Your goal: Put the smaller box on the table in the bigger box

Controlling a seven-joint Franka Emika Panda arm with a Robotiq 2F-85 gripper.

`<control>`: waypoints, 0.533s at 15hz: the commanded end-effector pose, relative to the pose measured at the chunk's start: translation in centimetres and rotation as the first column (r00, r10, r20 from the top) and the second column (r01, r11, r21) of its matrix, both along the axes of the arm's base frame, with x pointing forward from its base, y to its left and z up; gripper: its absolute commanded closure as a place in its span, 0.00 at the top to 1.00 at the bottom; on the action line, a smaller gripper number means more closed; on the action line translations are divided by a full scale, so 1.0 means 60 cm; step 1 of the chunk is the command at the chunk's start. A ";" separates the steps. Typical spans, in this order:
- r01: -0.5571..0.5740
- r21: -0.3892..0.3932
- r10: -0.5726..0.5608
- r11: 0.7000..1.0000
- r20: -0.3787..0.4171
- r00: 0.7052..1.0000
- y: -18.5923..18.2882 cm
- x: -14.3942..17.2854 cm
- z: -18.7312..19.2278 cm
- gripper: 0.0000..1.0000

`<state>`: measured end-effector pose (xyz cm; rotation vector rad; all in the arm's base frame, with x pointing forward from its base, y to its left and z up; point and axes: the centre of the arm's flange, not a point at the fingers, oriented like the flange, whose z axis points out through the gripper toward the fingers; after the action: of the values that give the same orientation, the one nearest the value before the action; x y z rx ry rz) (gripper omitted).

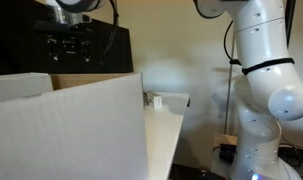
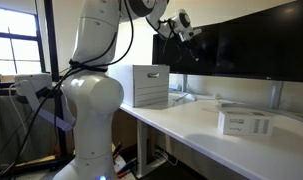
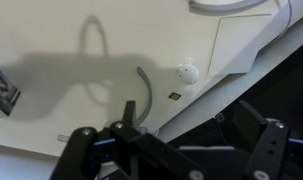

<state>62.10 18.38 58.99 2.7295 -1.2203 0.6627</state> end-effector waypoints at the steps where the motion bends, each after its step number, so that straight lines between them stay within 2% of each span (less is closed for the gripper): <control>1: 0.142 -0.024 -0.143 0.990 -0.036 0.989 0.029 -0.030 0.062 1.00; 4: 0.230 -0.014 -0.231 0.973 -0.042 0.972 0.040 -0.055 0.096 1.00; 8: 0.252 0.054 -0.246 0.966 -0.091 0.965 0.073 -0.087 0.113 1.00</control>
<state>58.08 21.34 64.89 2.5569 -1.4885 0.5422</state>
